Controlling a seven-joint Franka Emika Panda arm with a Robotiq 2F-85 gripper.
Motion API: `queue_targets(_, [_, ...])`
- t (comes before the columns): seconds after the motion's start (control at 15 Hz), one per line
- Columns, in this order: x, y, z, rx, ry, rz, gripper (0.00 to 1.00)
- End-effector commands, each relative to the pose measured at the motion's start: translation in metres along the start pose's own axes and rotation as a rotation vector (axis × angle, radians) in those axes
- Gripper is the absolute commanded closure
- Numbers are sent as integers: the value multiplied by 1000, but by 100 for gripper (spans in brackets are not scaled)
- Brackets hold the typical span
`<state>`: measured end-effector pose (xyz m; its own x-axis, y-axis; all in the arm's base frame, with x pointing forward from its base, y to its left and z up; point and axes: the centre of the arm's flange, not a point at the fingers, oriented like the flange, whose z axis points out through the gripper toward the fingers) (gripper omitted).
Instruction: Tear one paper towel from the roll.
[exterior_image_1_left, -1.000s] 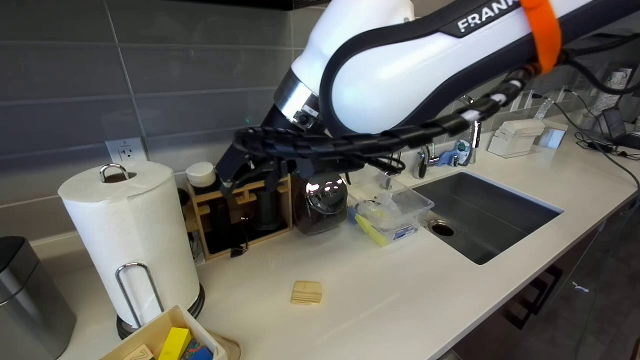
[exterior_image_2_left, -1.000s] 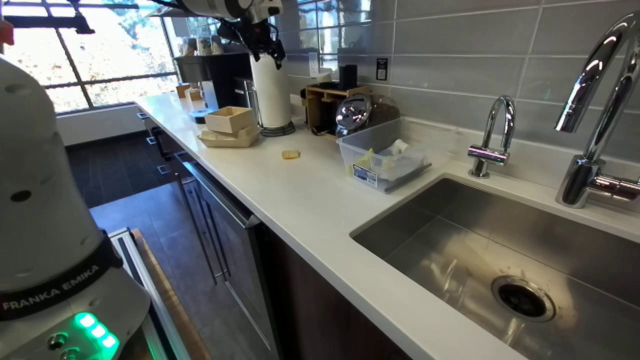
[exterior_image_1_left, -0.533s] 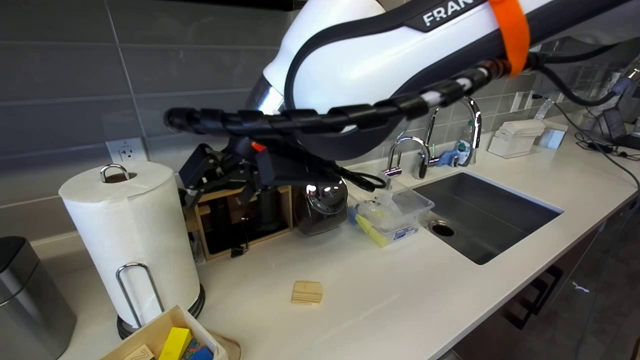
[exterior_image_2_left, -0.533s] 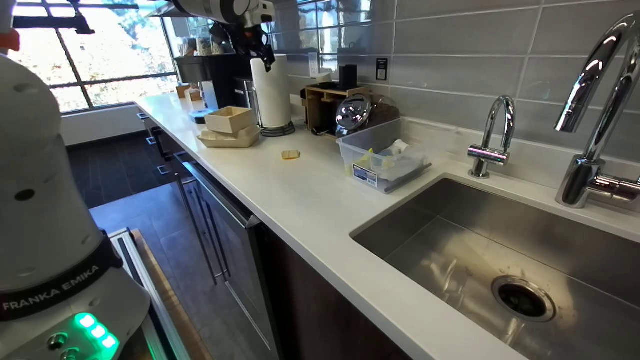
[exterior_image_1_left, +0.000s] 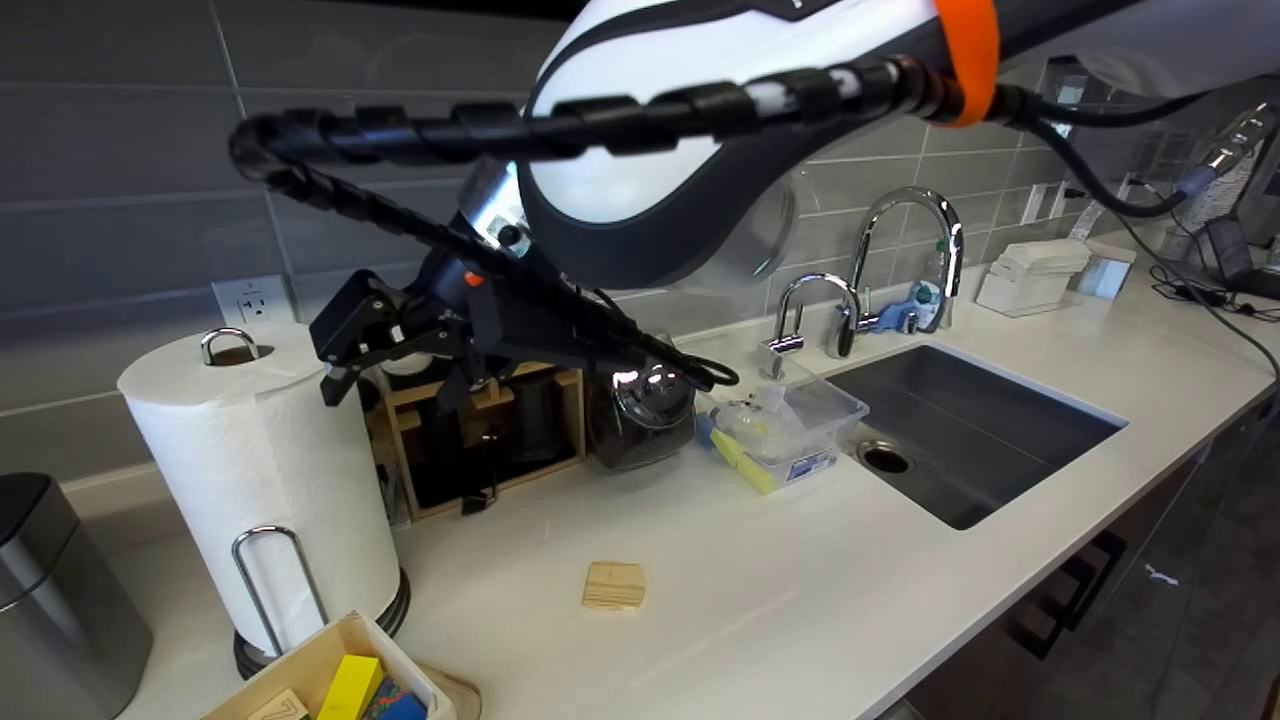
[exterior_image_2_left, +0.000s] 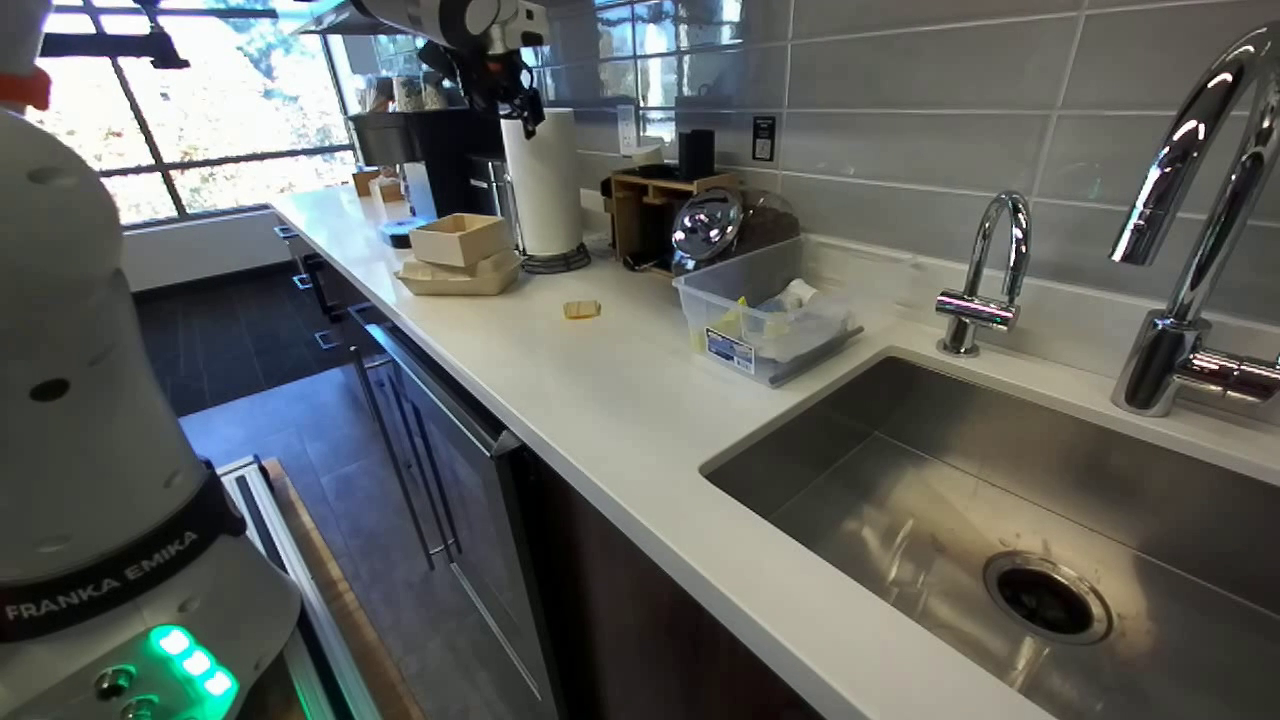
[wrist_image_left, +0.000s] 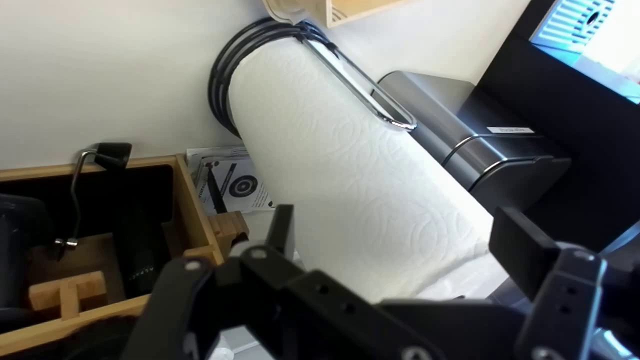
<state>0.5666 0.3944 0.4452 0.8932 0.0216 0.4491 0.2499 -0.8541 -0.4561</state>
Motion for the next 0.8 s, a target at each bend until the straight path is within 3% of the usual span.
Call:
queue_targets(0.0, [9, -2, 11, 46, -5, 100, 0])
queue_targets(0.73, [32, -17, 48, 160, -12, 192, 0])
